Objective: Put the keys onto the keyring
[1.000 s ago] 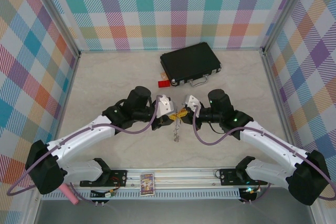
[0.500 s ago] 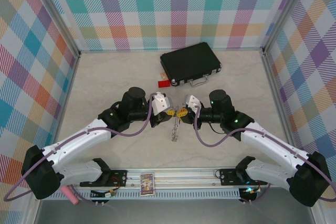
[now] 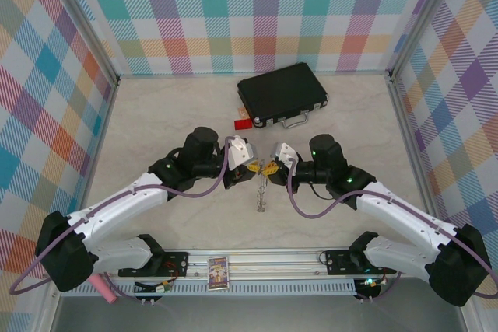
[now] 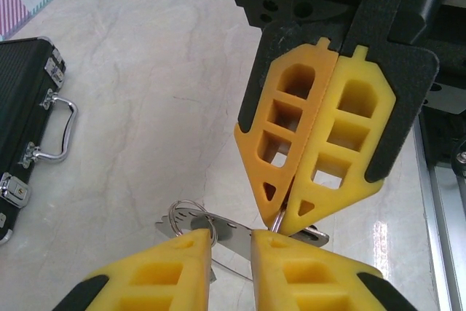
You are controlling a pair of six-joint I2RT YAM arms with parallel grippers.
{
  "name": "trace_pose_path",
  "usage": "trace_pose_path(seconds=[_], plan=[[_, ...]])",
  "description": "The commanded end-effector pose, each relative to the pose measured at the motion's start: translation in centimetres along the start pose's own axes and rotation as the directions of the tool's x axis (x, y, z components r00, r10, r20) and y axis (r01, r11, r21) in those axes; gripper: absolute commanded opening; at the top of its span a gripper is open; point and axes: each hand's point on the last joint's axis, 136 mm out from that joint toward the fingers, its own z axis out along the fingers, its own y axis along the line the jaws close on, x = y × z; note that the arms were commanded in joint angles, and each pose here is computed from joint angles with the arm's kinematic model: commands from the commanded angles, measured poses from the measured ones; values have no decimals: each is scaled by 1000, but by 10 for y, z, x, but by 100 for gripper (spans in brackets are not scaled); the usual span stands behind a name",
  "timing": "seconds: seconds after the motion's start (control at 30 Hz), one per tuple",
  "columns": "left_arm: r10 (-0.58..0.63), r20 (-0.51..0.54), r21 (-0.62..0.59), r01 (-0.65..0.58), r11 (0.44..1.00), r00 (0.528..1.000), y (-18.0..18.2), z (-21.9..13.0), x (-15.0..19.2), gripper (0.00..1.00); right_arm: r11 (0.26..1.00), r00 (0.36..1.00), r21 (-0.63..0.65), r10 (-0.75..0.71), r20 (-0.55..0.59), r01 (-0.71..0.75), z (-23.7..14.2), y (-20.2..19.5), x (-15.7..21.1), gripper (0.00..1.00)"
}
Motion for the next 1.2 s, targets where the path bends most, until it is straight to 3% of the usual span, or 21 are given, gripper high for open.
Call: trace_pose_path(seconds=[0.0, 0.67, 1.17], plan=[[5, 57, 4, -5, 1000, 998, -3, -13, -17, 22, 999, 998, 19, -33, 56, 32, -3, -2, -18, 0], [-42, -7, 112, 43, 993, 999, -14, 1, -2, 21, 998, 994, -20, -51, 94, 53, -7, 8, -22, 0], [-27, 50, 93, 22, 995, 998, -11, -2, -17, 17, 997, 996, -56, -39, 81, 43, -3, 12, -18, 0]])
